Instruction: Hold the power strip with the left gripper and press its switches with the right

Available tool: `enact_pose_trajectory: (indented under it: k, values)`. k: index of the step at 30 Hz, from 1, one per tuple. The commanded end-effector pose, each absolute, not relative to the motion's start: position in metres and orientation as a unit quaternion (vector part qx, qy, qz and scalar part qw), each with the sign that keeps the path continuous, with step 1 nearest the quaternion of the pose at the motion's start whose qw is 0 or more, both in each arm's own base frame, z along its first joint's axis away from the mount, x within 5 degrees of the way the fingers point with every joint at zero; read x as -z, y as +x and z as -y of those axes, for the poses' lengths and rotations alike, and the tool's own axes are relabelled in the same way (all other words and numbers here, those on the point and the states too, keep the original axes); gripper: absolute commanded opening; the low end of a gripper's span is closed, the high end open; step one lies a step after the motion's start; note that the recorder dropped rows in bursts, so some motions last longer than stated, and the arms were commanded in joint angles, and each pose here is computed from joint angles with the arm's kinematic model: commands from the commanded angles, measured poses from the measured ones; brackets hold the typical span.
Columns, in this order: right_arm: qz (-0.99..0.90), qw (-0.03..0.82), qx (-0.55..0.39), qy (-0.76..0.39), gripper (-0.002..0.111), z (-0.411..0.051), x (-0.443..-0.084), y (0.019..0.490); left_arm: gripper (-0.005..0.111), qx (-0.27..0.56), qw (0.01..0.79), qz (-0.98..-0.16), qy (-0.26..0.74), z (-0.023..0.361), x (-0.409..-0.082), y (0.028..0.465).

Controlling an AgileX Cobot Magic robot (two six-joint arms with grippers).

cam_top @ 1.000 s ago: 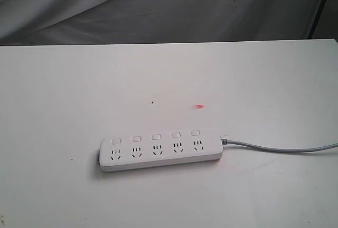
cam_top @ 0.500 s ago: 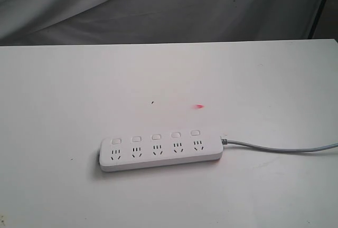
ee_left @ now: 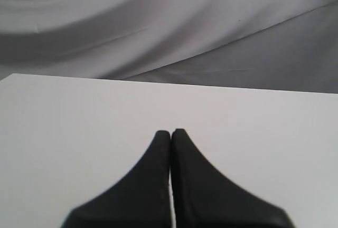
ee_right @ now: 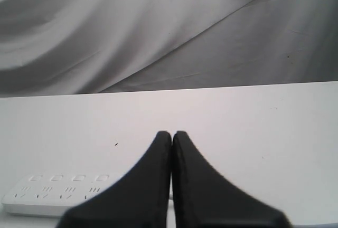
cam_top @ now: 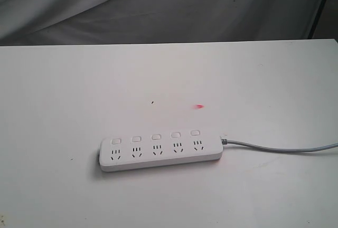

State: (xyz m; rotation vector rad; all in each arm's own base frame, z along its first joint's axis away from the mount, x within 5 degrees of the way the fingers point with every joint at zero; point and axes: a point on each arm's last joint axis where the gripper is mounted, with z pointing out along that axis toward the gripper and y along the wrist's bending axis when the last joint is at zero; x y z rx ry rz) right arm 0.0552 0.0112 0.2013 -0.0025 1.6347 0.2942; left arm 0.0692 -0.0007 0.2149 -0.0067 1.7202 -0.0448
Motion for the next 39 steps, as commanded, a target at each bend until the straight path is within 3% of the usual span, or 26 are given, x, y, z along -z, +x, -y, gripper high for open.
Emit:
enact_pose_trajectory:
  k: [1,12,25,39]
  values:
    - [-0.728,0.674,-0.126,-0.001,0.000,-0.011,-0.200,0.055,0.000,0.012,0.658,-0.753,-0.021,-0.002,-0.205,0.067]
    - [-0.728,0.674,-0.128,0.000,0.000,-0.011,-0.200,0.055,0.000,0.014,0.671,-0.741,-0.020,-0.001,-0.199,0.065]
    - [-0.728,0.674,-0.128,0.000,0.000,-0.011,-0.200,0.055,0.000,0.001,0.617,-0.786,-0.044,-0.005,-0.187,0.063]
    - [-0.728,0.674,-0.128,0.000,0.000,-0.011,-0.200,0.055,0.000,-0.035,0.613,-0.789,0.001,-0.006,-0.186,0.062]
